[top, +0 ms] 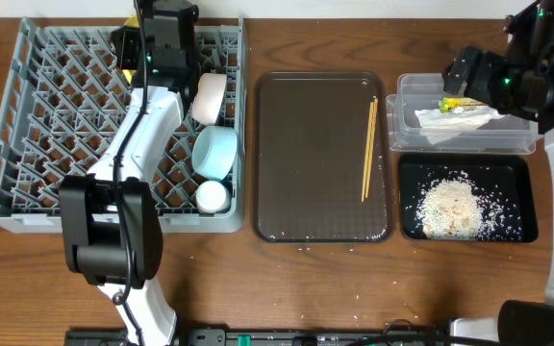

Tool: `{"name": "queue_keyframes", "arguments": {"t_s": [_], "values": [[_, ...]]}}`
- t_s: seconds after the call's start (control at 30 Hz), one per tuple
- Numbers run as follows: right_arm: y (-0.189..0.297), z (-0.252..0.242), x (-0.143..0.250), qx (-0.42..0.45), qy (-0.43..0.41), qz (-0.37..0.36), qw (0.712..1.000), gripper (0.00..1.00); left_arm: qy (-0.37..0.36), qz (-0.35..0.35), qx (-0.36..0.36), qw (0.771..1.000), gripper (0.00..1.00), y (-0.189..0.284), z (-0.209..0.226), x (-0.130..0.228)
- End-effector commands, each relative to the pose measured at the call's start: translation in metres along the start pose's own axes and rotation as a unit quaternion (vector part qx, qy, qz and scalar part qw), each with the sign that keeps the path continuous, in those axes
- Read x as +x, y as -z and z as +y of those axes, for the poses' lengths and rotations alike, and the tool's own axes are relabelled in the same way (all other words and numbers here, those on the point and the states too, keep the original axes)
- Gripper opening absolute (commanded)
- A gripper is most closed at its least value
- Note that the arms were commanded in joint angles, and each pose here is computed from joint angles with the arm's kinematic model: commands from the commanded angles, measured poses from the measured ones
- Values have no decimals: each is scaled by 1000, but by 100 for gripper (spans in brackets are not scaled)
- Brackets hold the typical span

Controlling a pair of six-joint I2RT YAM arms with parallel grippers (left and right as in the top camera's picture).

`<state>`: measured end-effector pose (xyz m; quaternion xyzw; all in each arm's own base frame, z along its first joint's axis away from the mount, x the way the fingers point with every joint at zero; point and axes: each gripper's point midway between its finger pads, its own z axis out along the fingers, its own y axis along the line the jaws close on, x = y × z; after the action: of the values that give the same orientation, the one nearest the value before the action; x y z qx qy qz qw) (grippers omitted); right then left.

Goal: Sort waste into correct bins and load items into the dishwasher
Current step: 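Carry the yellow plate with the left gripper and stand it in the rack, then reach the left gripper to the wooden chopsticks on the brown tray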

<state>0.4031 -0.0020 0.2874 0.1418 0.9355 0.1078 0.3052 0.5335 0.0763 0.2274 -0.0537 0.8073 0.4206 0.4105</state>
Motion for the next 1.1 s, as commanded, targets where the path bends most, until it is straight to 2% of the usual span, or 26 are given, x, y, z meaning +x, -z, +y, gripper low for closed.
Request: {"name": "queue_keyframes", "arguments": {"t_s": [0.0,0.07,0.23,0.57,0.77,0.87,0.97,1.07], "values": [[2,-2,-3,3,-6,-6,1000,99,3,-1,4,1000,36,-2,-5,1],[2,-2,-3,3,-6,-6,1000,99,2,0,4,1000,39,-2,-5,1],[2,-2,-3,3,-6,-6,1000,99,15,1,5,1000,56,-1,-7,2],[2,-2,-3,3,-6,-6,1000,99,19,-23,22,999,70,25,-15,-16],[2,-2,-3,3,-6,-6,1000,99,75,-39,20,996,82,37,6,-30],[2,-2,-3,3,-6,-6,1000,99,90,-50,27,994,84,52,13,-40],[2,-2,-3,3,-6,-6,1000,99,125,-52,56,989,84,80,11,-44],[2,-2,-3,3,-6,-6,1000,99,138,-42,175,974,84,122,-26,-42]]}}
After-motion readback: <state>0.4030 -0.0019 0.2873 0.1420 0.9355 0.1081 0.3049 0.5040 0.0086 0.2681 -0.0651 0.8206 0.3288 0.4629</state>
